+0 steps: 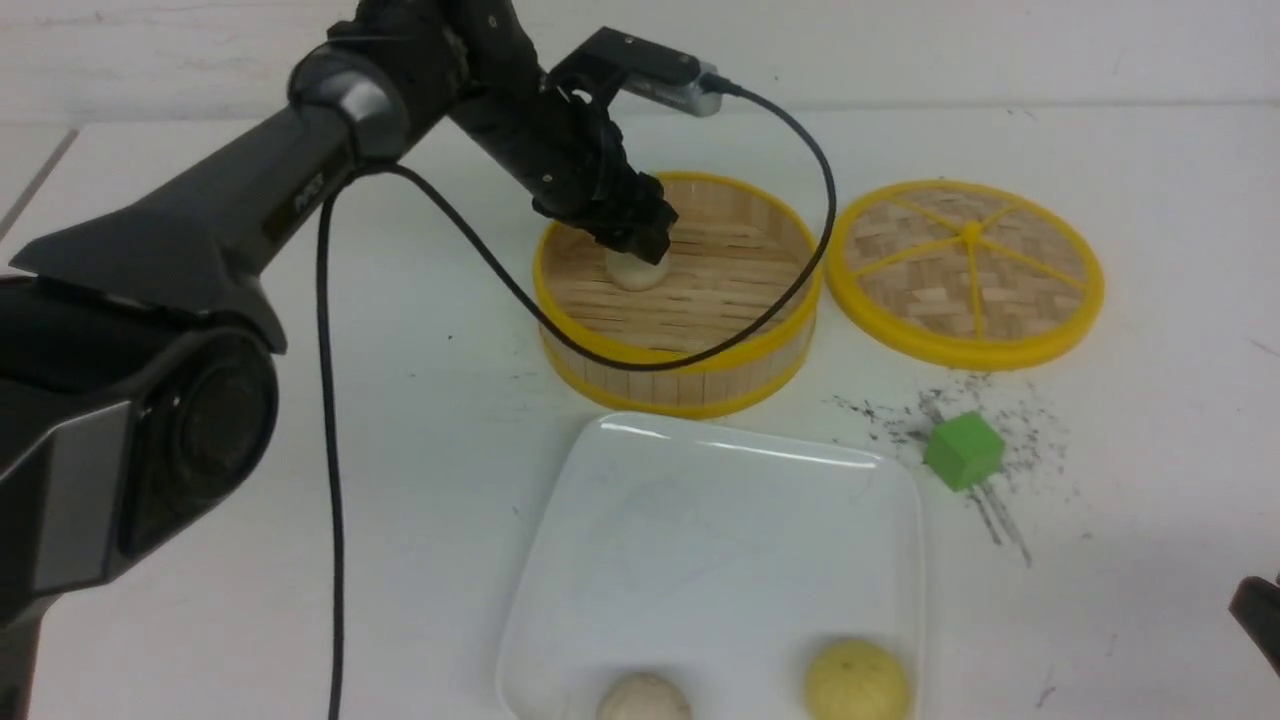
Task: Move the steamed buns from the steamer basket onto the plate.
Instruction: Use the left arm to grab the steamed stuffed bun that is closest to it
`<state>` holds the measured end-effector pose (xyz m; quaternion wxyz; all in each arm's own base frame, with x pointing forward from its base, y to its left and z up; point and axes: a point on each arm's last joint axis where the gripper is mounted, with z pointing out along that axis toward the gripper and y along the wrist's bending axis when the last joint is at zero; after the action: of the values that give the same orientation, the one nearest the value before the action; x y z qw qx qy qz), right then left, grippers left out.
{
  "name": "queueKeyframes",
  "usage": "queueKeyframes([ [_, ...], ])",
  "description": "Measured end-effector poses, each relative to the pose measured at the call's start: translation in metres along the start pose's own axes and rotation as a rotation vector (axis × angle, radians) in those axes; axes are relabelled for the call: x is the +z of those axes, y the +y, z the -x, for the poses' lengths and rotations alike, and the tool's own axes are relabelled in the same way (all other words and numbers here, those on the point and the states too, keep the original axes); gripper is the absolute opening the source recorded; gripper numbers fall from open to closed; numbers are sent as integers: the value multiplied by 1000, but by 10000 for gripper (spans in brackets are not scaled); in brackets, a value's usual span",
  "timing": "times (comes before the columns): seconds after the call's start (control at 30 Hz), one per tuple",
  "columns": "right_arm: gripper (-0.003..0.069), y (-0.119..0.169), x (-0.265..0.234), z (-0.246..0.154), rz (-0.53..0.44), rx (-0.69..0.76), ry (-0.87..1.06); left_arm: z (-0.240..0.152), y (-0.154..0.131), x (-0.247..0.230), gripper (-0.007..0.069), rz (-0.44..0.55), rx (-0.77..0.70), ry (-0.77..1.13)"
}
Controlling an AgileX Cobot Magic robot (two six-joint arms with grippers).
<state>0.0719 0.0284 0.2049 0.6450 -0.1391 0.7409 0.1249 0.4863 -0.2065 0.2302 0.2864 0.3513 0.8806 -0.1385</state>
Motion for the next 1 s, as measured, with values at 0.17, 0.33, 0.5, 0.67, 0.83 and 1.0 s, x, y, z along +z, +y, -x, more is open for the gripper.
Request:
queueKeyframes([
  [0.17, 239, 0, 0, 0, 0, 0, 0, -6, 5, 18, 422, 13, -9, -6],
  [0.33, 239, 0, 0, 0, 0, 0, 0, -2, 7, 18, 422, 38, -6, -51],
  [0.5, 239, 0, 0, 0, 0, 0, 0, 1, 8, 18, 422, 54, -3, -78],
  [0.67, 239, 0, 0, 0, 0, 0, 0, 1, 9, 18, 417, 57, -3, -83],
  [0.83, 239, 0, 0, 0, 0, 0, 0, 1, 9, 18, 223, 59, -3, -77],
  [1.0, 239, 0, 0, 0, 0, 0, 0, -2, 9, 18, 27, 57, 1, -52],
])
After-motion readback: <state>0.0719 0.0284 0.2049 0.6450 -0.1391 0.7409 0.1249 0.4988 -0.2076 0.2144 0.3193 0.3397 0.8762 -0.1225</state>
